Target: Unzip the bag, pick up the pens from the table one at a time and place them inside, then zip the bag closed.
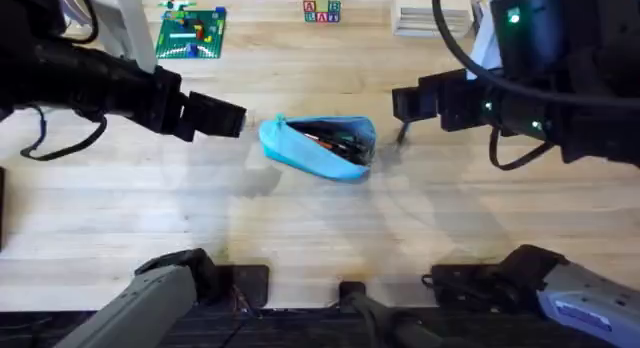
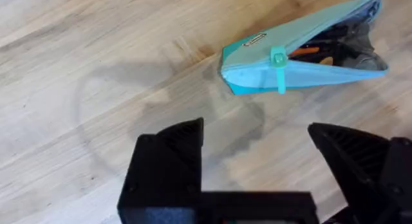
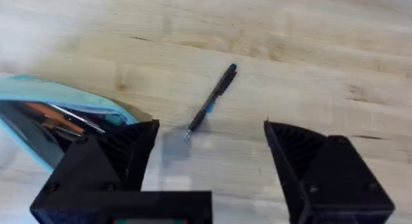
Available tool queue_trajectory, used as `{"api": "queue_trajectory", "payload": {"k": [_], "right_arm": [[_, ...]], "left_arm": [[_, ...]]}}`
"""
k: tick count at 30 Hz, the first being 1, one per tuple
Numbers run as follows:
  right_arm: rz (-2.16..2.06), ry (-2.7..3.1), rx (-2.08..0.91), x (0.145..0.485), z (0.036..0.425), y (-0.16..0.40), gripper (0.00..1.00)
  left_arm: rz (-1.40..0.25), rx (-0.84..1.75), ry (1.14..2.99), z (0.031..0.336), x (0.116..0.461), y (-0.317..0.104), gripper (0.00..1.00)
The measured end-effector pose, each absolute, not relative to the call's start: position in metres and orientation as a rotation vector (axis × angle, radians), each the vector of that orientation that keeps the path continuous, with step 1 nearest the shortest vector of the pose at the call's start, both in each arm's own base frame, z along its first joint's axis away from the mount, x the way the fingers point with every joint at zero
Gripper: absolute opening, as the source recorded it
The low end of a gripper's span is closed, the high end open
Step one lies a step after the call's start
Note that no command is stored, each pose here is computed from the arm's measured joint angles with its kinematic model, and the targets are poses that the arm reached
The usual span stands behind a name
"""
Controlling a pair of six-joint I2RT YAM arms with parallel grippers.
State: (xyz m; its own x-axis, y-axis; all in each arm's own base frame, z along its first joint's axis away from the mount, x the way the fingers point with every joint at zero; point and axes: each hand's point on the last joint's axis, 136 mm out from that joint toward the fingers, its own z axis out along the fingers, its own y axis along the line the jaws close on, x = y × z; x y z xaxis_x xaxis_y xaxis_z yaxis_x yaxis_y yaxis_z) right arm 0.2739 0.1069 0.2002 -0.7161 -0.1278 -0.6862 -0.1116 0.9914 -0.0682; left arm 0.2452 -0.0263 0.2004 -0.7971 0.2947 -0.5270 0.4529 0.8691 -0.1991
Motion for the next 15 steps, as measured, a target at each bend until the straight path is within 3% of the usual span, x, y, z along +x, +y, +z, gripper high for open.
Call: {"api": "queue_trajectory", "payload": {"k": [15], "right_arm": [[-0.079, 2.526, -0.006, 0.268, 0.188, 0.102, 0.998]], "left_arm": [[-0.435, 0.545, 2.547, 0.2, 0.245, -0.026, 0.995]]}}
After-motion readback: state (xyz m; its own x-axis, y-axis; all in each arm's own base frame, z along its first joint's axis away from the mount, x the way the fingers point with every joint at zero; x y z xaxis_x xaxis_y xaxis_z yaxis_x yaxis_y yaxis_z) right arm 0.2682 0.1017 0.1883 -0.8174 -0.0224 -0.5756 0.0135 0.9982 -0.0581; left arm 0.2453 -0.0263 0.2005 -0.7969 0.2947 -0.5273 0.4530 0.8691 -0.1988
